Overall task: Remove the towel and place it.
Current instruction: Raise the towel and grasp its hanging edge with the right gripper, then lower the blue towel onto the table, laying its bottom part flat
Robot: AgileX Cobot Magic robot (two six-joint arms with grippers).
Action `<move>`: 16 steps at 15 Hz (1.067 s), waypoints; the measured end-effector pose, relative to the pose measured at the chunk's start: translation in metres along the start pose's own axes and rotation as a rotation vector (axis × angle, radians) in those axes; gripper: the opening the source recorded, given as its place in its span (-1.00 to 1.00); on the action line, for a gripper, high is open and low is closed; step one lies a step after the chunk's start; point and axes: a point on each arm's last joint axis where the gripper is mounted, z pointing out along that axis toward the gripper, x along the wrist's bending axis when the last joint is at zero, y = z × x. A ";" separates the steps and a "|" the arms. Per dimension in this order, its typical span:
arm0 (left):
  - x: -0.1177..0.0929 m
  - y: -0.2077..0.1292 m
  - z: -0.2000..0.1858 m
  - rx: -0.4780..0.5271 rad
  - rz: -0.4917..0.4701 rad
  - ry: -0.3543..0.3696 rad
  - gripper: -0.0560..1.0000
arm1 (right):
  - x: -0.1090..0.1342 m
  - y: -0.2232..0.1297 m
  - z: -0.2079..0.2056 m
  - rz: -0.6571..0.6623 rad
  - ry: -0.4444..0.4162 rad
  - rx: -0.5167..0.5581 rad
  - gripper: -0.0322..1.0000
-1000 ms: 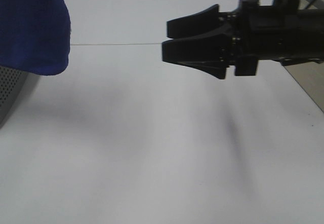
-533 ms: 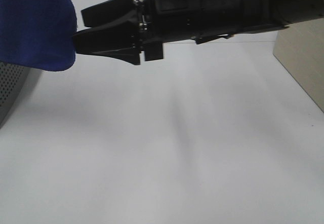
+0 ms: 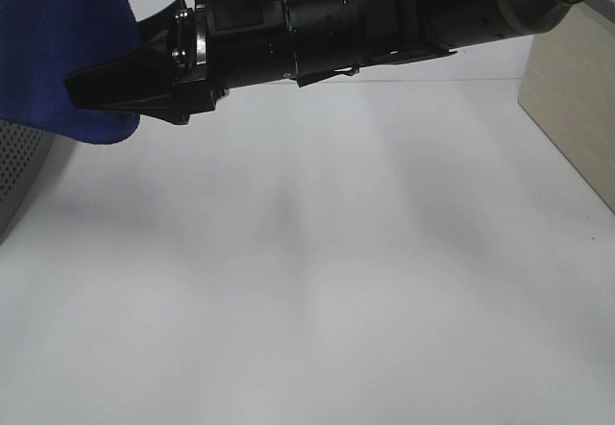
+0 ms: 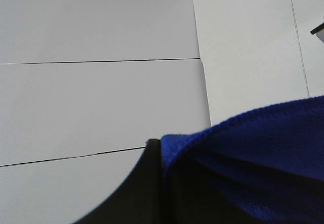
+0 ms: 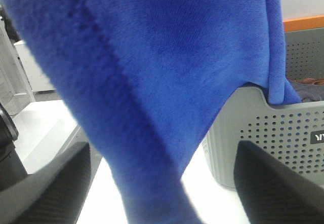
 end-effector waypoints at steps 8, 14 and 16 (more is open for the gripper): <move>0.002 0.000 0.000 -0.004 -0.006 0.018 -0.89 | 0.003 -0.003 0.001 0.104 0.032 0.026 -0.89; 0.000 0.001 0.004 -0.003 -0.074 0.008 -0.89 | 0.017 0.014 -0.007 0.321 0.019 0.108 -0.90; -0.001 0.001 0.008 -0.002 -0.074 0.001 -0.89 | 0.021 0.022 -0.013 0.341 -0.022 0.142 -0.90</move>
